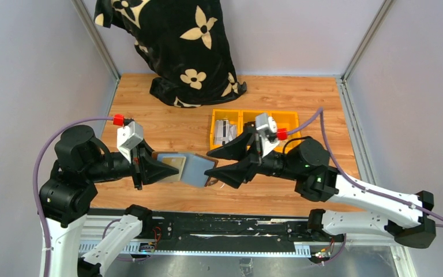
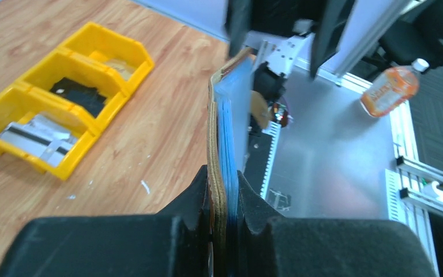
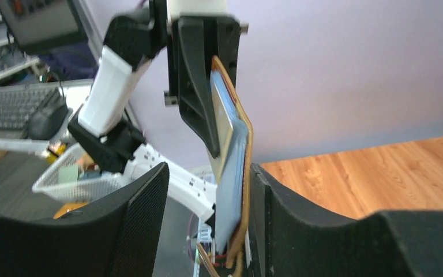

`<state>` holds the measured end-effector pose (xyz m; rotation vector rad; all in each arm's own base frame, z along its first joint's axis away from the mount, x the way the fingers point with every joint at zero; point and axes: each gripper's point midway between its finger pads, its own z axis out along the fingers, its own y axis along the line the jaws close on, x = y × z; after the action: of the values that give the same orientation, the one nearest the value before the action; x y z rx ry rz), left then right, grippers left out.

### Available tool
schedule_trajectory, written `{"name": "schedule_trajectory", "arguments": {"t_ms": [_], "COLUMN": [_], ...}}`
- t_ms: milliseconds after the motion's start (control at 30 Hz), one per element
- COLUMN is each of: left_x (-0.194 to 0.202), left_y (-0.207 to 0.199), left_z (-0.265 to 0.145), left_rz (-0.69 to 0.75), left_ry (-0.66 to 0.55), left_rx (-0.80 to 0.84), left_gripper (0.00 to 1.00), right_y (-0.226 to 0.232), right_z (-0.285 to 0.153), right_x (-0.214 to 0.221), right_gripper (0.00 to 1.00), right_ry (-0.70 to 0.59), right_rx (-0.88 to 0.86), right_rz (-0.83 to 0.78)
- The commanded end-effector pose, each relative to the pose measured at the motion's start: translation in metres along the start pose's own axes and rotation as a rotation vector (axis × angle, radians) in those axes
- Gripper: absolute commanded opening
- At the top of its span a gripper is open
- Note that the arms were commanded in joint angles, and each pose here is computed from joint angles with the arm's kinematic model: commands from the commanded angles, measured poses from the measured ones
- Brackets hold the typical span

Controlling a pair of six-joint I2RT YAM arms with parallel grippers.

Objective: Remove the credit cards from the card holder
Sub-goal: Remove the credit card from the card holder.

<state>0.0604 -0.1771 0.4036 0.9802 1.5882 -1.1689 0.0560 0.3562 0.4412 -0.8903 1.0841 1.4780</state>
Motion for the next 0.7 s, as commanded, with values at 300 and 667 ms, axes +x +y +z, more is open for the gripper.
{"name": "schedule_trajectory", "arguments": {"t_ms": [300,667], "left_x": [0.003,-0.006], "left_y": [0.042,-0.023], "left_z": [0.005,0.002], "left_rz": [-0.104,-0.14], "left_ry": [0.01,0.011], "left_rx": [-0.19,0.143], "left_gripper": [0.0,0.0], "right_y": [0.026,0.006], "right_z": [0.029,0.031], "right_x": [-0.005,0.019], "right_gripper": [0.55,0.56], "right_ry": [0.026,0.061], "right_rx": [-0.143,-0.054], "right_rz": [0.242,0.281]}}
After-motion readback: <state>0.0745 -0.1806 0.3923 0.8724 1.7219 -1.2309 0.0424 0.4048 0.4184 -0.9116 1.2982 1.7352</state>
